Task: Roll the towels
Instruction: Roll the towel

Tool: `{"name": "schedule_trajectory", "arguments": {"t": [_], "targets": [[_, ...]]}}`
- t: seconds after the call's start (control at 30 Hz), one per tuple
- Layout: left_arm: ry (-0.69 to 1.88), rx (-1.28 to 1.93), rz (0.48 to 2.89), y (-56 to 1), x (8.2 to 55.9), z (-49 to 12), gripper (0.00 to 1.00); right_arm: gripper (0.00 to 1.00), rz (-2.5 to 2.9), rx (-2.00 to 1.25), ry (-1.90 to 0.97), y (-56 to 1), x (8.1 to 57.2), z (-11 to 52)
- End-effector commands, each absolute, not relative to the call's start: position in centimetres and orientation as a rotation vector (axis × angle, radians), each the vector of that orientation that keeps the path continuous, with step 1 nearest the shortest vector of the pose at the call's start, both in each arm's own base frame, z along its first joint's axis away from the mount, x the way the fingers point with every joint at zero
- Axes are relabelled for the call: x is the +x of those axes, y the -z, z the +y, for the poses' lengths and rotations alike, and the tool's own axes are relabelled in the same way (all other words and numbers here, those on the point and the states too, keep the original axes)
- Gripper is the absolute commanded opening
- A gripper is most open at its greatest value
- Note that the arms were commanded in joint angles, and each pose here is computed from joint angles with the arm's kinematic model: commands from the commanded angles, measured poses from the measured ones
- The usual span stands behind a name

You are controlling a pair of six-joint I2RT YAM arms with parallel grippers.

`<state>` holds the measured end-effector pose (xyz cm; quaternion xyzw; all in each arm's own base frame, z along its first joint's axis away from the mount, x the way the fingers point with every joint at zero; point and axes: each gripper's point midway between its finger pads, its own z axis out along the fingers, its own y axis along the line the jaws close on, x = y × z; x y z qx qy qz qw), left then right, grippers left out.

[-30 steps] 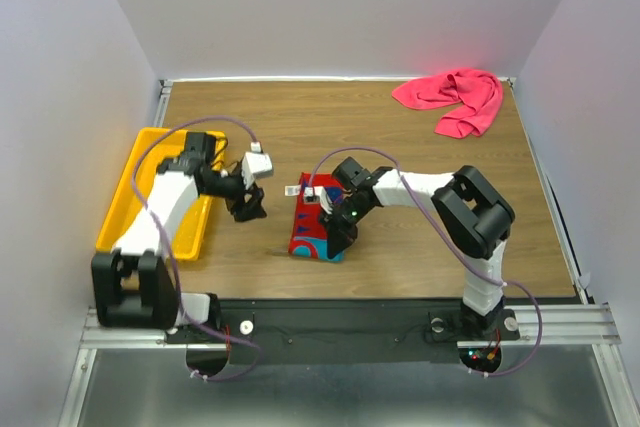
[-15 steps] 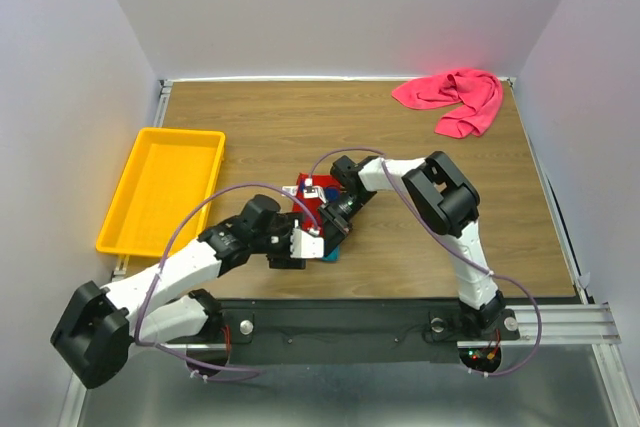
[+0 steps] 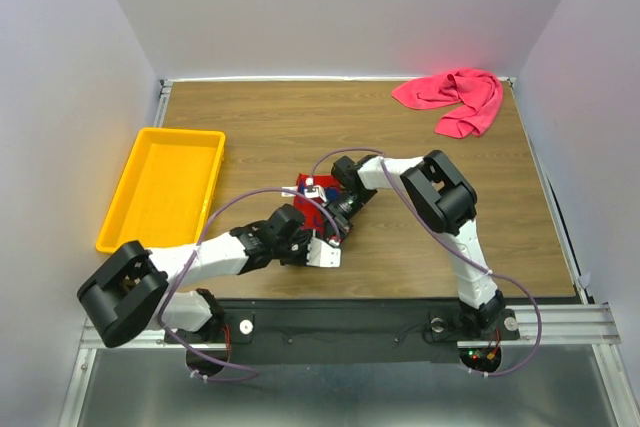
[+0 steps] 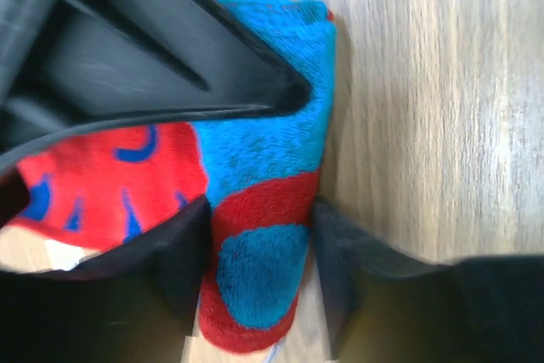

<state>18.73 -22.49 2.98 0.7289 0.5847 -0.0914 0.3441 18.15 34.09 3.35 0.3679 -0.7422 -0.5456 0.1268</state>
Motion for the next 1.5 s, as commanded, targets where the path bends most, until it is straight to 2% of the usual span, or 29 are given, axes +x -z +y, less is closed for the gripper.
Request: {"name": "schedule_trajectory", "arguments": {"t": [0.0,0.03,0.07,0.13,0.17,0.27,0.33,0.37,0.4,0.63,0.83,0.87,0.9,0.93,1.17,1.47], "targets": [[0.231,1.908,1.582,-2.3,18.7,-22.2,0.34,0.15,-2.17,1.036,1.608,-3.9,19.0,33.4],[0.237,1.926,1.608,-2.0,18.3,-21.8,0.28,0.17,-2.179,1.029,1.61,-3.9,19.2,33.3],[0.256,1.93,1.62,-1.9,17.9,-21.6,0.17,0.2,-2.199,1.016,1.607,-3.8,19.7,32.8],[0.287,1.943,1.667,-1.6,17.2,-21.0,0.09,0.24,-2.234,1.006,1.603,-4.3,20.4,32.3],[0.318,1.943,1.695,-1.5,16.7,-20.9,0.03,0.31,-2.267,0.997,1.592,-4.1,21.1,31.8],[0.415,1.951,1.778,-1.3,16.0,-20.5,0.0,0.4,-2.327,0.962,1.606,-5.0,22.6,31.0],[0.46,1.958,1.805,-1.5,15.9,-20.3,0.0,0.55,-2.356,0.945,1.608,-5.6,23.1,30.7],[0.485,1.957,1.828,-1.2,16.0,-20.0,0.0,0.69,-2.379,0.951,1.614,-5.8,23.7,30.5],[0.498,1.957,1.837,-1.3,16.2,-19.9,0.0,0.74,-2.389,0.948,1.615,-6.0,23.8,30.4],[0.751,1.862,1.95,-2.7,19.0,-20.0,0.0,0.77,-2.572,1.053,1.627,-9.0,26.2,29.1],[1.121,1.735,2.105,-2.4,20.5,-19.9,0.0,0.8,-2.769,1.466,1.58,-12.8,27.4,27.8],[1.187,1.715,2.153,-1.4,20.3,-19.6,0.0,0.86,-2.787,1.517,1.566,-12.7,27.5,27.7],[1.216,1.698,2.167,-1.3,20.5,-19.5,0.0,0.96,-2.846,1.571,1.499,-12.8,28.1,27.4],[1.243,1.68,2.176,-1.6,21.1,-19.4,0.0,0.97,-2.86,1.669,1.463,-13.3,28.2,27.6],[1.419,1.591,2.241,-0.3,22.5,-19.3,0.04,0.97,-2.855,2.318,1.031,-12.0,27.6,31.9],[1.428,1.59,2.277,0.8,23.2,-18.8,0.08,0.94,-2.595,2.788,0.866,-8.8,26.5,36.4]]}}
